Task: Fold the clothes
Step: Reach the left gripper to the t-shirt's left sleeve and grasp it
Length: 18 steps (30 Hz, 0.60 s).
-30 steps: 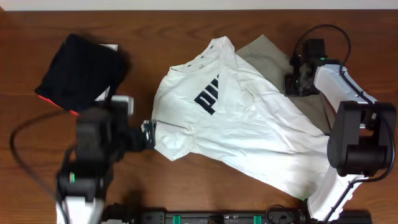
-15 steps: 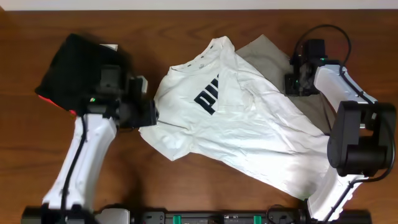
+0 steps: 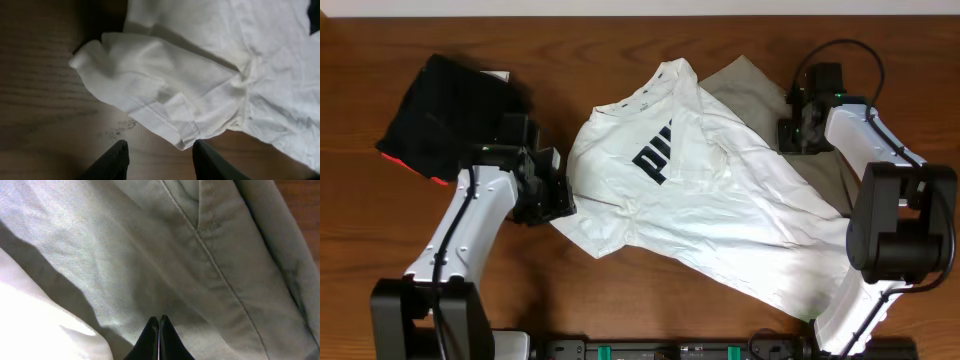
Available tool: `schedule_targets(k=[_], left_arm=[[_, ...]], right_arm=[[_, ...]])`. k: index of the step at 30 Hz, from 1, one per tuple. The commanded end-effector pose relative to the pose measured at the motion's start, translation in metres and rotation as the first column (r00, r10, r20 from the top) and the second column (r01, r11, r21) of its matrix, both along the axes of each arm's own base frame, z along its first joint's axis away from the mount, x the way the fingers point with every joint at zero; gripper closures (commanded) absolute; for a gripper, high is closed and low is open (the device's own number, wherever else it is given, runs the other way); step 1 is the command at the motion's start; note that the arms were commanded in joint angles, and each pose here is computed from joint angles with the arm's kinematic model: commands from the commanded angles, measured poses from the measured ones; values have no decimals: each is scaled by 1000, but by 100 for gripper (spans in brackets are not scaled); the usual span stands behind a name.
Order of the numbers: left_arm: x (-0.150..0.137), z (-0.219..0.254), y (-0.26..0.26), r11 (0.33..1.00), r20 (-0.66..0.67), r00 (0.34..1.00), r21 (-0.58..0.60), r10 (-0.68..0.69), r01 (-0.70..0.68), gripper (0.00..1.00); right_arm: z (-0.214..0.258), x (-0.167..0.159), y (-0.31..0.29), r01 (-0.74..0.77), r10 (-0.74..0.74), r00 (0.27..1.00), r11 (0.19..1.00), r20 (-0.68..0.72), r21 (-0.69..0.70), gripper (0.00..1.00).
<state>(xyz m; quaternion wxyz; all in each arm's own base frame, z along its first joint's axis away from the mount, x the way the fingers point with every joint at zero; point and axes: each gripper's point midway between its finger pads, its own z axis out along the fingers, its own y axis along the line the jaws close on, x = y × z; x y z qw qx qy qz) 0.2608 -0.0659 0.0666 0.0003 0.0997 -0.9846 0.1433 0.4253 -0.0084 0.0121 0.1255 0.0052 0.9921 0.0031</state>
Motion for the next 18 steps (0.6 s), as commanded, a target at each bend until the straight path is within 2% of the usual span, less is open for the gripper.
schedule_targets(k=[1, 7, 18], left_arm=[[-12, -13, -1, 995, -61, 993, -5, 101, -102, 56], [-24, -42, -1, 973, -99, 968, 1, 232, -233, 55], [-8, -47, -8, 973, -23, 973, -25, 231, -231, 55]], right_arm=[[-1, -1, -6, 3, -3, 1000, 1000, -3, 1, 97], [-1, 0, -6, 3, -3, 1000, 1000, -1, 1, 98], [-1, 0, -6, 3, -3, 1000, 1000, -1, 1, 97]])
